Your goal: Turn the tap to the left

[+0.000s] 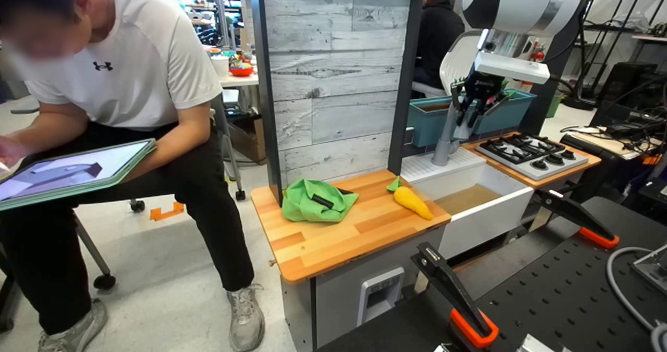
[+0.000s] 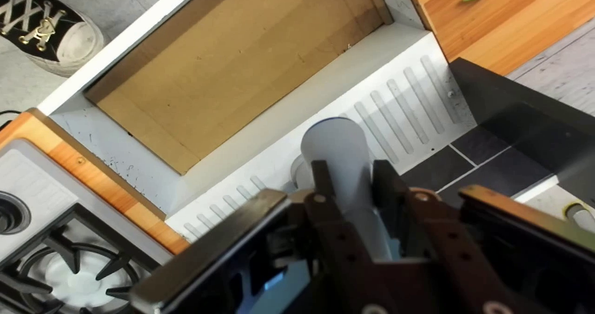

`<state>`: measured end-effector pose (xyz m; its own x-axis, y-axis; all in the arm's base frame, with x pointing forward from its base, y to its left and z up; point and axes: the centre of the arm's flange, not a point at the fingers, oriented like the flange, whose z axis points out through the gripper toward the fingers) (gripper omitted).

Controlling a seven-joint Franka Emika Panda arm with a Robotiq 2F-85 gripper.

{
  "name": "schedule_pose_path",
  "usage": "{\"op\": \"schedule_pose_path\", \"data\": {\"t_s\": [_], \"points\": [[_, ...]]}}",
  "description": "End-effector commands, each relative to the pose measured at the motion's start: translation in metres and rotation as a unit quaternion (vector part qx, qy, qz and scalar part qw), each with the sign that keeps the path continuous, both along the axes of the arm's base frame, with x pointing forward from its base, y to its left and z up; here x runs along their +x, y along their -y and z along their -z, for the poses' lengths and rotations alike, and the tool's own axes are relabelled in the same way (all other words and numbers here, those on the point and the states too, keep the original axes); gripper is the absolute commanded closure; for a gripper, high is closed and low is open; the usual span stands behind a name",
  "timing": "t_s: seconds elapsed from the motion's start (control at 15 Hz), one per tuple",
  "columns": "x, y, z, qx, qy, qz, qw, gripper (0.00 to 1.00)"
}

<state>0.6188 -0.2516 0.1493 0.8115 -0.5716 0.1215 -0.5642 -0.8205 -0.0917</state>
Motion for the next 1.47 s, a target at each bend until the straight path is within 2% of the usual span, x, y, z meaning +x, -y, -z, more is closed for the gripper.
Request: {"op": "schedule_pose_path", "data": {"t_s": [0.0,0.4,0.8,0.87,1.33,1.4], "points": [[0.040,-0.017,0.027,0.014,0.021,0.023,0.9994,0.93],[0.062,-0.034,0.026,0.030,0.020,0.052,0.9980,0.93],[0.094,-0.053,0.030,0.045,0.040,0.059,0.9964,0.93],[0.097,-0.053,0.032,0.043,0.042,0.058,0.9965,0.53],[0.095,-0.046,0.048,0.035,0.035,0.054,0.9973,0.05],[0.094,-0.045,0.049,0.033,0.036,0.053,0.9974,0.00]]}}
